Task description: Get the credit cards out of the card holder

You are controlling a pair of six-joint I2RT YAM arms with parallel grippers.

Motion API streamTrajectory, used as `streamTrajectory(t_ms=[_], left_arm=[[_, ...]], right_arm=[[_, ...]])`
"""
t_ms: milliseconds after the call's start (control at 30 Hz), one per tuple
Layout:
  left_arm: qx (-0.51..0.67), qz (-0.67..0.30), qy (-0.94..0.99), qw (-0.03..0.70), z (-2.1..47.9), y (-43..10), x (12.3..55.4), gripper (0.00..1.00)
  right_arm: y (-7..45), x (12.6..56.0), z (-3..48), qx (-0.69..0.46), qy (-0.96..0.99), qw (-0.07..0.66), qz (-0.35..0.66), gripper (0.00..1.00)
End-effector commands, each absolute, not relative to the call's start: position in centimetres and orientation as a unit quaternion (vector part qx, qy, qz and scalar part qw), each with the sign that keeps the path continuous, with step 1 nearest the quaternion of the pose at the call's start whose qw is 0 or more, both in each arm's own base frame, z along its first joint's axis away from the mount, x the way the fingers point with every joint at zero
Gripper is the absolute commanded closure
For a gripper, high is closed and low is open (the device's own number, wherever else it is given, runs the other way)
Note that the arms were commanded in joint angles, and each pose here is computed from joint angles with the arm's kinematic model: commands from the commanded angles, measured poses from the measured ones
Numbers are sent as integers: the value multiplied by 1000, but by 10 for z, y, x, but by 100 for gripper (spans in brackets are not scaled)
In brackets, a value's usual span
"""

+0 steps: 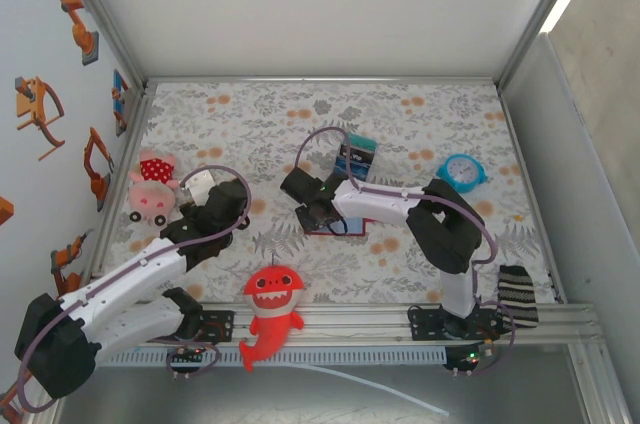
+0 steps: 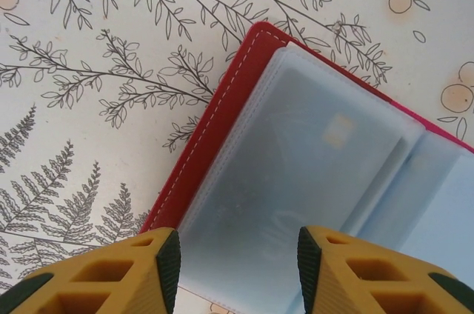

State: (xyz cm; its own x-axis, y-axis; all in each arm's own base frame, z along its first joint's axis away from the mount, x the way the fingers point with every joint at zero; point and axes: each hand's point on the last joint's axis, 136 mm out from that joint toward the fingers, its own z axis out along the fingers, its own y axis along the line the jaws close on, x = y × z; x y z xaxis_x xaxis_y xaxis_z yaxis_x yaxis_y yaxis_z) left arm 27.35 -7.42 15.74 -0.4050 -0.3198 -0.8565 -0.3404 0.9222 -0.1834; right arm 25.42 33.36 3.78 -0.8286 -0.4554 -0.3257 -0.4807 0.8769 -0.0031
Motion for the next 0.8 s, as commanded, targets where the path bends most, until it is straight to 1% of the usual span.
streamTrajectory(t_ms=[0, 533, 633, 767], left_arm=[[-208, 20, 834, 511, 156, -66, 272, 3], [-197, 12, 840, 505, 155, -74, 276, 3], [-195, 11, 840, 506, 157, -75, 277, 3], [-190, 10, 839, 510, 161, -77, 279, 3]], right_arm=[[335, 255, 33, -232, 960, 152, 35, 54], [326, 241, 10, -225, 967, 115, 28, 51], [321, 238, 6, -221, 969, 109, 23, 53], [317, 235, 4, -222, 969, 105, 20, 59]])
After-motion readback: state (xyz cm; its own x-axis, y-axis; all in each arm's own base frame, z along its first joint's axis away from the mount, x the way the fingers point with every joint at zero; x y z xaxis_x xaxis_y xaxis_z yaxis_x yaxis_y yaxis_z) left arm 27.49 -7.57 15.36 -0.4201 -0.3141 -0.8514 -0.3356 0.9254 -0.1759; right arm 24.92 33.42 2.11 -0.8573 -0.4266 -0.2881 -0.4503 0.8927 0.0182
